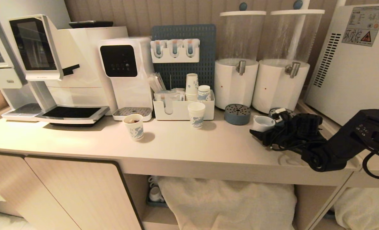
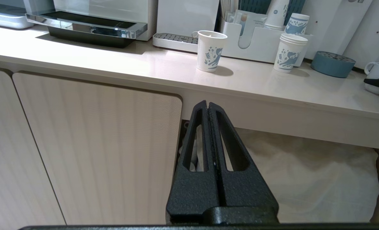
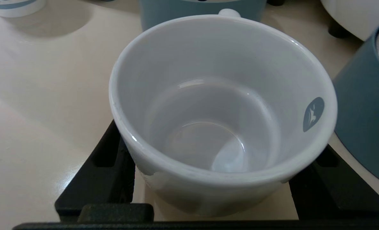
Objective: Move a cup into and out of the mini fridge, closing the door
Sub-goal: Place the ceramic cup on the table
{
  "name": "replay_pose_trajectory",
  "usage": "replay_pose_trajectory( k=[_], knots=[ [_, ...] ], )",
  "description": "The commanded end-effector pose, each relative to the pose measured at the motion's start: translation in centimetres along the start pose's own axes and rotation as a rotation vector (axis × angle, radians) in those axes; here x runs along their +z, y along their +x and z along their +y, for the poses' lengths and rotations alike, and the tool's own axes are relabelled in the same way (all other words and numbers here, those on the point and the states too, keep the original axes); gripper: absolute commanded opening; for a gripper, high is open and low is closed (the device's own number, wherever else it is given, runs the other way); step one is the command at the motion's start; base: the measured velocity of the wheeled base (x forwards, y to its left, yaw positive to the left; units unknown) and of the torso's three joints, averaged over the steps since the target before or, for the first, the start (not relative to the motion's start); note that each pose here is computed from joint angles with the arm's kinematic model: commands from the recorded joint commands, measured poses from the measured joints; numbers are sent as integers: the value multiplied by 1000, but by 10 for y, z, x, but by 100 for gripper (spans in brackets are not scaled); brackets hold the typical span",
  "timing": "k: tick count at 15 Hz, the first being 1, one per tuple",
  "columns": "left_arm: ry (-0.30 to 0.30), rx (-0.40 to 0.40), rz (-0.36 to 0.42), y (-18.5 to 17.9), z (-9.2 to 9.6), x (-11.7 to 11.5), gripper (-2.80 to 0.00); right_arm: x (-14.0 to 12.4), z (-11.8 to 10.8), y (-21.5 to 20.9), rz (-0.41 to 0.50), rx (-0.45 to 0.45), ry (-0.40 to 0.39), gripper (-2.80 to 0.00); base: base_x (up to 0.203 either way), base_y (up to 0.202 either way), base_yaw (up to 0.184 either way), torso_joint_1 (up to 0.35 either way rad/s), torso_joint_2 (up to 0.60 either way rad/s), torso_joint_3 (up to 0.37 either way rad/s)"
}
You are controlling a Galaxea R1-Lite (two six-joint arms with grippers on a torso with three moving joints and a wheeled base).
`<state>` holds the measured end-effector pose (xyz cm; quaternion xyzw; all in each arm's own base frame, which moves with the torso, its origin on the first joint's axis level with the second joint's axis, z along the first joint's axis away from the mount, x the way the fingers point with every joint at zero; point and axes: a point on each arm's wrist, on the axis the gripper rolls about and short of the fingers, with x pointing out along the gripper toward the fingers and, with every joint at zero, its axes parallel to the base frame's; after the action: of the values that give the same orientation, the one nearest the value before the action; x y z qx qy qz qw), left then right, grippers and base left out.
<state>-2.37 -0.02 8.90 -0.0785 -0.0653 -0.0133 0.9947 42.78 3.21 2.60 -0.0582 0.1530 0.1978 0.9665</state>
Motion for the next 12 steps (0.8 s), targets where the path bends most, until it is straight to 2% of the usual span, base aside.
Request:
replay_pose_trajectory(
  k=[1,3,6,7,12],
  knots=[
    [-2,5,34,1,2,-11,-280,-11,-2,5,36,-2,10,-280,0,0,0,0,0,0],
    [-2,5,34,1,2,-11,-280,-13,-6,12,48,-71,9,-280,0,0,0,0,0,0],
    [-2,5,34,1,2,-11,-280,-17,-8,17,65,-112,15,-280,0,0,0,0,0,0],
    [-2,6,34,1,2,-11,-280,-18,-10,20,71,-156,17,-280,0,0,0,0,0,0],
    [-2,5,34,1,2,-11,-280,-26,-10,23,90,-175,19,-280,0,0,0,0,0,0]
  ],
)
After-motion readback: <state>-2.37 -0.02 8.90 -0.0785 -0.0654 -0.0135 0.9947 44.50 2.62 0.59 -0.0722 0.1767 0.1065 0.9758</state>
